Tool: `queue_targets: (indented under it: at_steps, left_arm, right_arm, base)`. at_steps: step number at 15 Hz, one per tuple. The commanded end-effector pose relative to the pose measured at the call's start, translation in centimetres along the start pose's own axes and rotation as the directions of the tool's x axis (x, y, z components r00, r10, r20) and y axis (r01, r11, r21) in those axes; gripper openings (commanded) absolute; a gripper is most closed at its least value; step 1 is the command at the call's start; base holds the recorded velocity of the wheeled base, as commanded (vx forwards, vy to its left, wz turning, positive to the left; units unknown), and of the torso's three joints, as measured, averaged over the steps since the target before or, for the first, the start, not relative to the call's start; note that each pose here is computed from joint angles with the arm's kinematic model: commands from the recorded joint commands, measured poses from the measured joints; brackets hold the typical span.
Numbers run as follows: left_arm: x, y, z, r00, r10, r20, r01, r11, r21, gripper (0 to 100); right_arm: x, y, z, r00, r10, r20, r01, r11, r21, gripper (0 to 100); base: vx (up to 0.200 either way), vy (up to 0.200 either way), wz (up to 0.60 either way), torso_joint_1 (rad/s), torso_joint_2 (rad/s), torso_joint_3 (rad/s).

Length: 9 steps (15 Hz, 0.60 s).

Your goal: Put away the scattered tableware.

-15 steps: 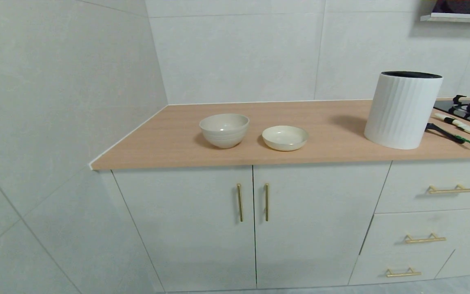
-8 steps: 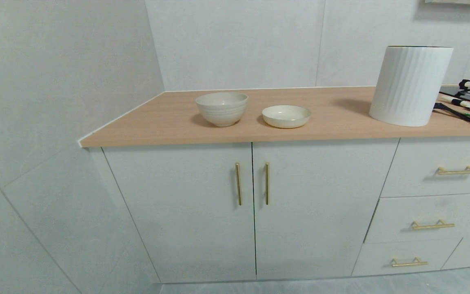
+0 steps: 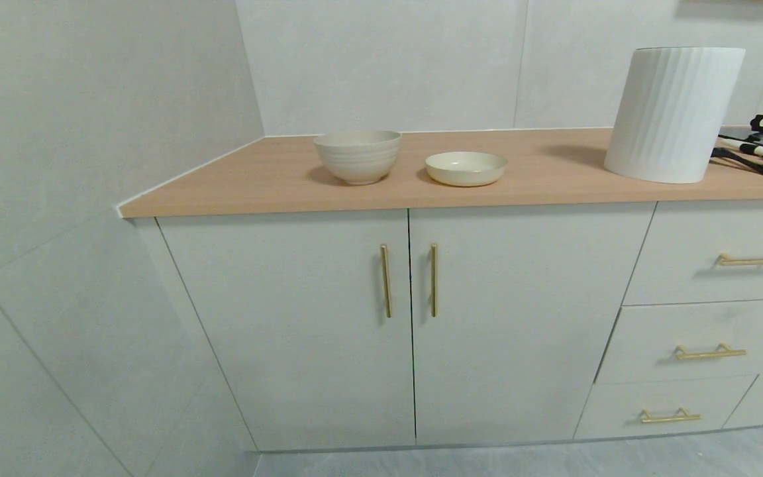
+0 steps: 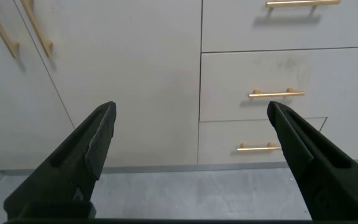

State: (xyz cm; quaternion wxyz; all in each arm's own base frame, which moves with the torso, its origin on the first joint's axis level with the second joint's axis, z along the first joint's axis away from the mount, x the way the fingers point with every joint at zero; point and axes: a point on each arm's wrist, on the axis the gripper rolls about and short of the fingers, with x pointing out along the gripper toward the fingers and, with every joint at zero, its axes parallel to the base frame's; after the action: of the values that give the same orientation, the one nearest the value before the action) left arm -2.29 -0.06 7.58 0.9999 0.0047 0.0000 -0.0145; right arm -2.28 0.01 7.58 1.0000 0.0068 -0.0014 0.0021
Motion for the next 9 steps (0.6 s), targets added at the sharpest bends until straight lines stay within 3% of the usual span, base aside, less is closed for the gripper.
queue_targets:
  at_steps: [1,9]
  left_arm:
    - [0.0,0.0,0.0,1.0,0.0,0.0,0.0,1.0,0.0,100]
    - [0.0,0.0,0.0,1.0,0.0,0.0,0.0,1.0,0.0,100]
  right_arm:
    - [0.01,0.0,0.01,1.0,0.0,-0.001,0.0,1.0,0.0,100]
    - [0.01,0.0,0.01,1.0,0.0,-0.001,0.0,1.0,-0.001,100]
  base:
    - [0.0,0.0,0.0,0.0,0.0,0.0]
    - [0.0,0.0,0.07,0.0,0.0,0.0]
